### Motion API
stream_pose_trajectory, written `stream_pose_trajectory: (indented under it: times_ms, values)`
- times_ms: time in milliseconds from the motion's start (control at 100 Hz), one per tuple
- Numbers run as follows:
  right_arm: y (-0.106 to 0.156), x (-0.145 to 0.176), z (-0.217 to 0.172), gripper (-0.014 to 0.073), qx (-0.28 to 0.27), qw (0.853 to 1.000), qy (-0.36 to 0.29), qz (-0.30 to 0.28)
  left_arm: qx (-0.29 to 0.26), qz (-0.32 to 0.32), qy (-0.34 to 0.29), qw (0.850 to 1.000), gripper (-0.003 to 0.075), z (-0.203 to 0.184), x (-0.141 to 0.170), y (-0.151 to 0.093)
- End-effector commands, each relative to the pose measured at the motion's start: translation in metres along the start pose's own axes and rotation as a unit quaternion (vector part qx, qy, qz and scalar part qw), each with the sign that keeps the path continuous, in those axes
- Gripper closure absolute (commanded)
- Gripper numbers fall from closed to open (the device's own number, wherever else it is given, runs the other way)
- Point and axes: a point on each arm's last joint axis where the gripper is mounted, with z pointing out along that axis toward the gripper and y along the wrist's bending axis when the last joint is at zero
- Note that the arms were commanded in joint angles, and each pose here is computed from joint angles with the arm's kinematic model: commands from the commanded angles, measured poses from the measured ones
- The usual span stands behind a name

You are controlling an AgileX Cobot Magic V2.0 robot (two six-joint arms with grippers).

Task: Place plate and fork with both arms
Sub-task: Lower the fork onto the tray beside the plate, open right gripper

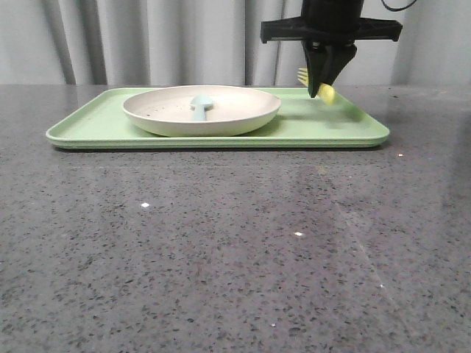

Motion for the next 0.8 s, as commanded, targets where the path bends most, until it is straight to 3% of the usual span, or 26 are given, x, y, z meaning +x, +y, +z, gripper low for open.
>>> stream_pose_trajectory:
  times_ms: [0, 380, 790]
  values:
    - [-0.0045, 0.0034, -0.0294, 0.0599, 0.002, 1.000, 0.012, -0.002, 0.012, -0.009, -0.046, 0.999, 0.0426, -0.0054, -0.0139, -0.0035]
    - [-0.0026, 0.0041, -0.0211, 0.0594, -0.004, 1.000, 0.023, -0.010, 0.013, -0.011, -0.046, 0.999, 0.0426, -0.0054, -0.0139, -0.0037]
    - [-0.0021, 0.0042, -0.0211, 0.0449, -0.007, 1.000, 0.024, -0.013, 0.013, -0.011, -0.046, 0.999, 0.0426, -0.0054, -0.0139, -0.0037]
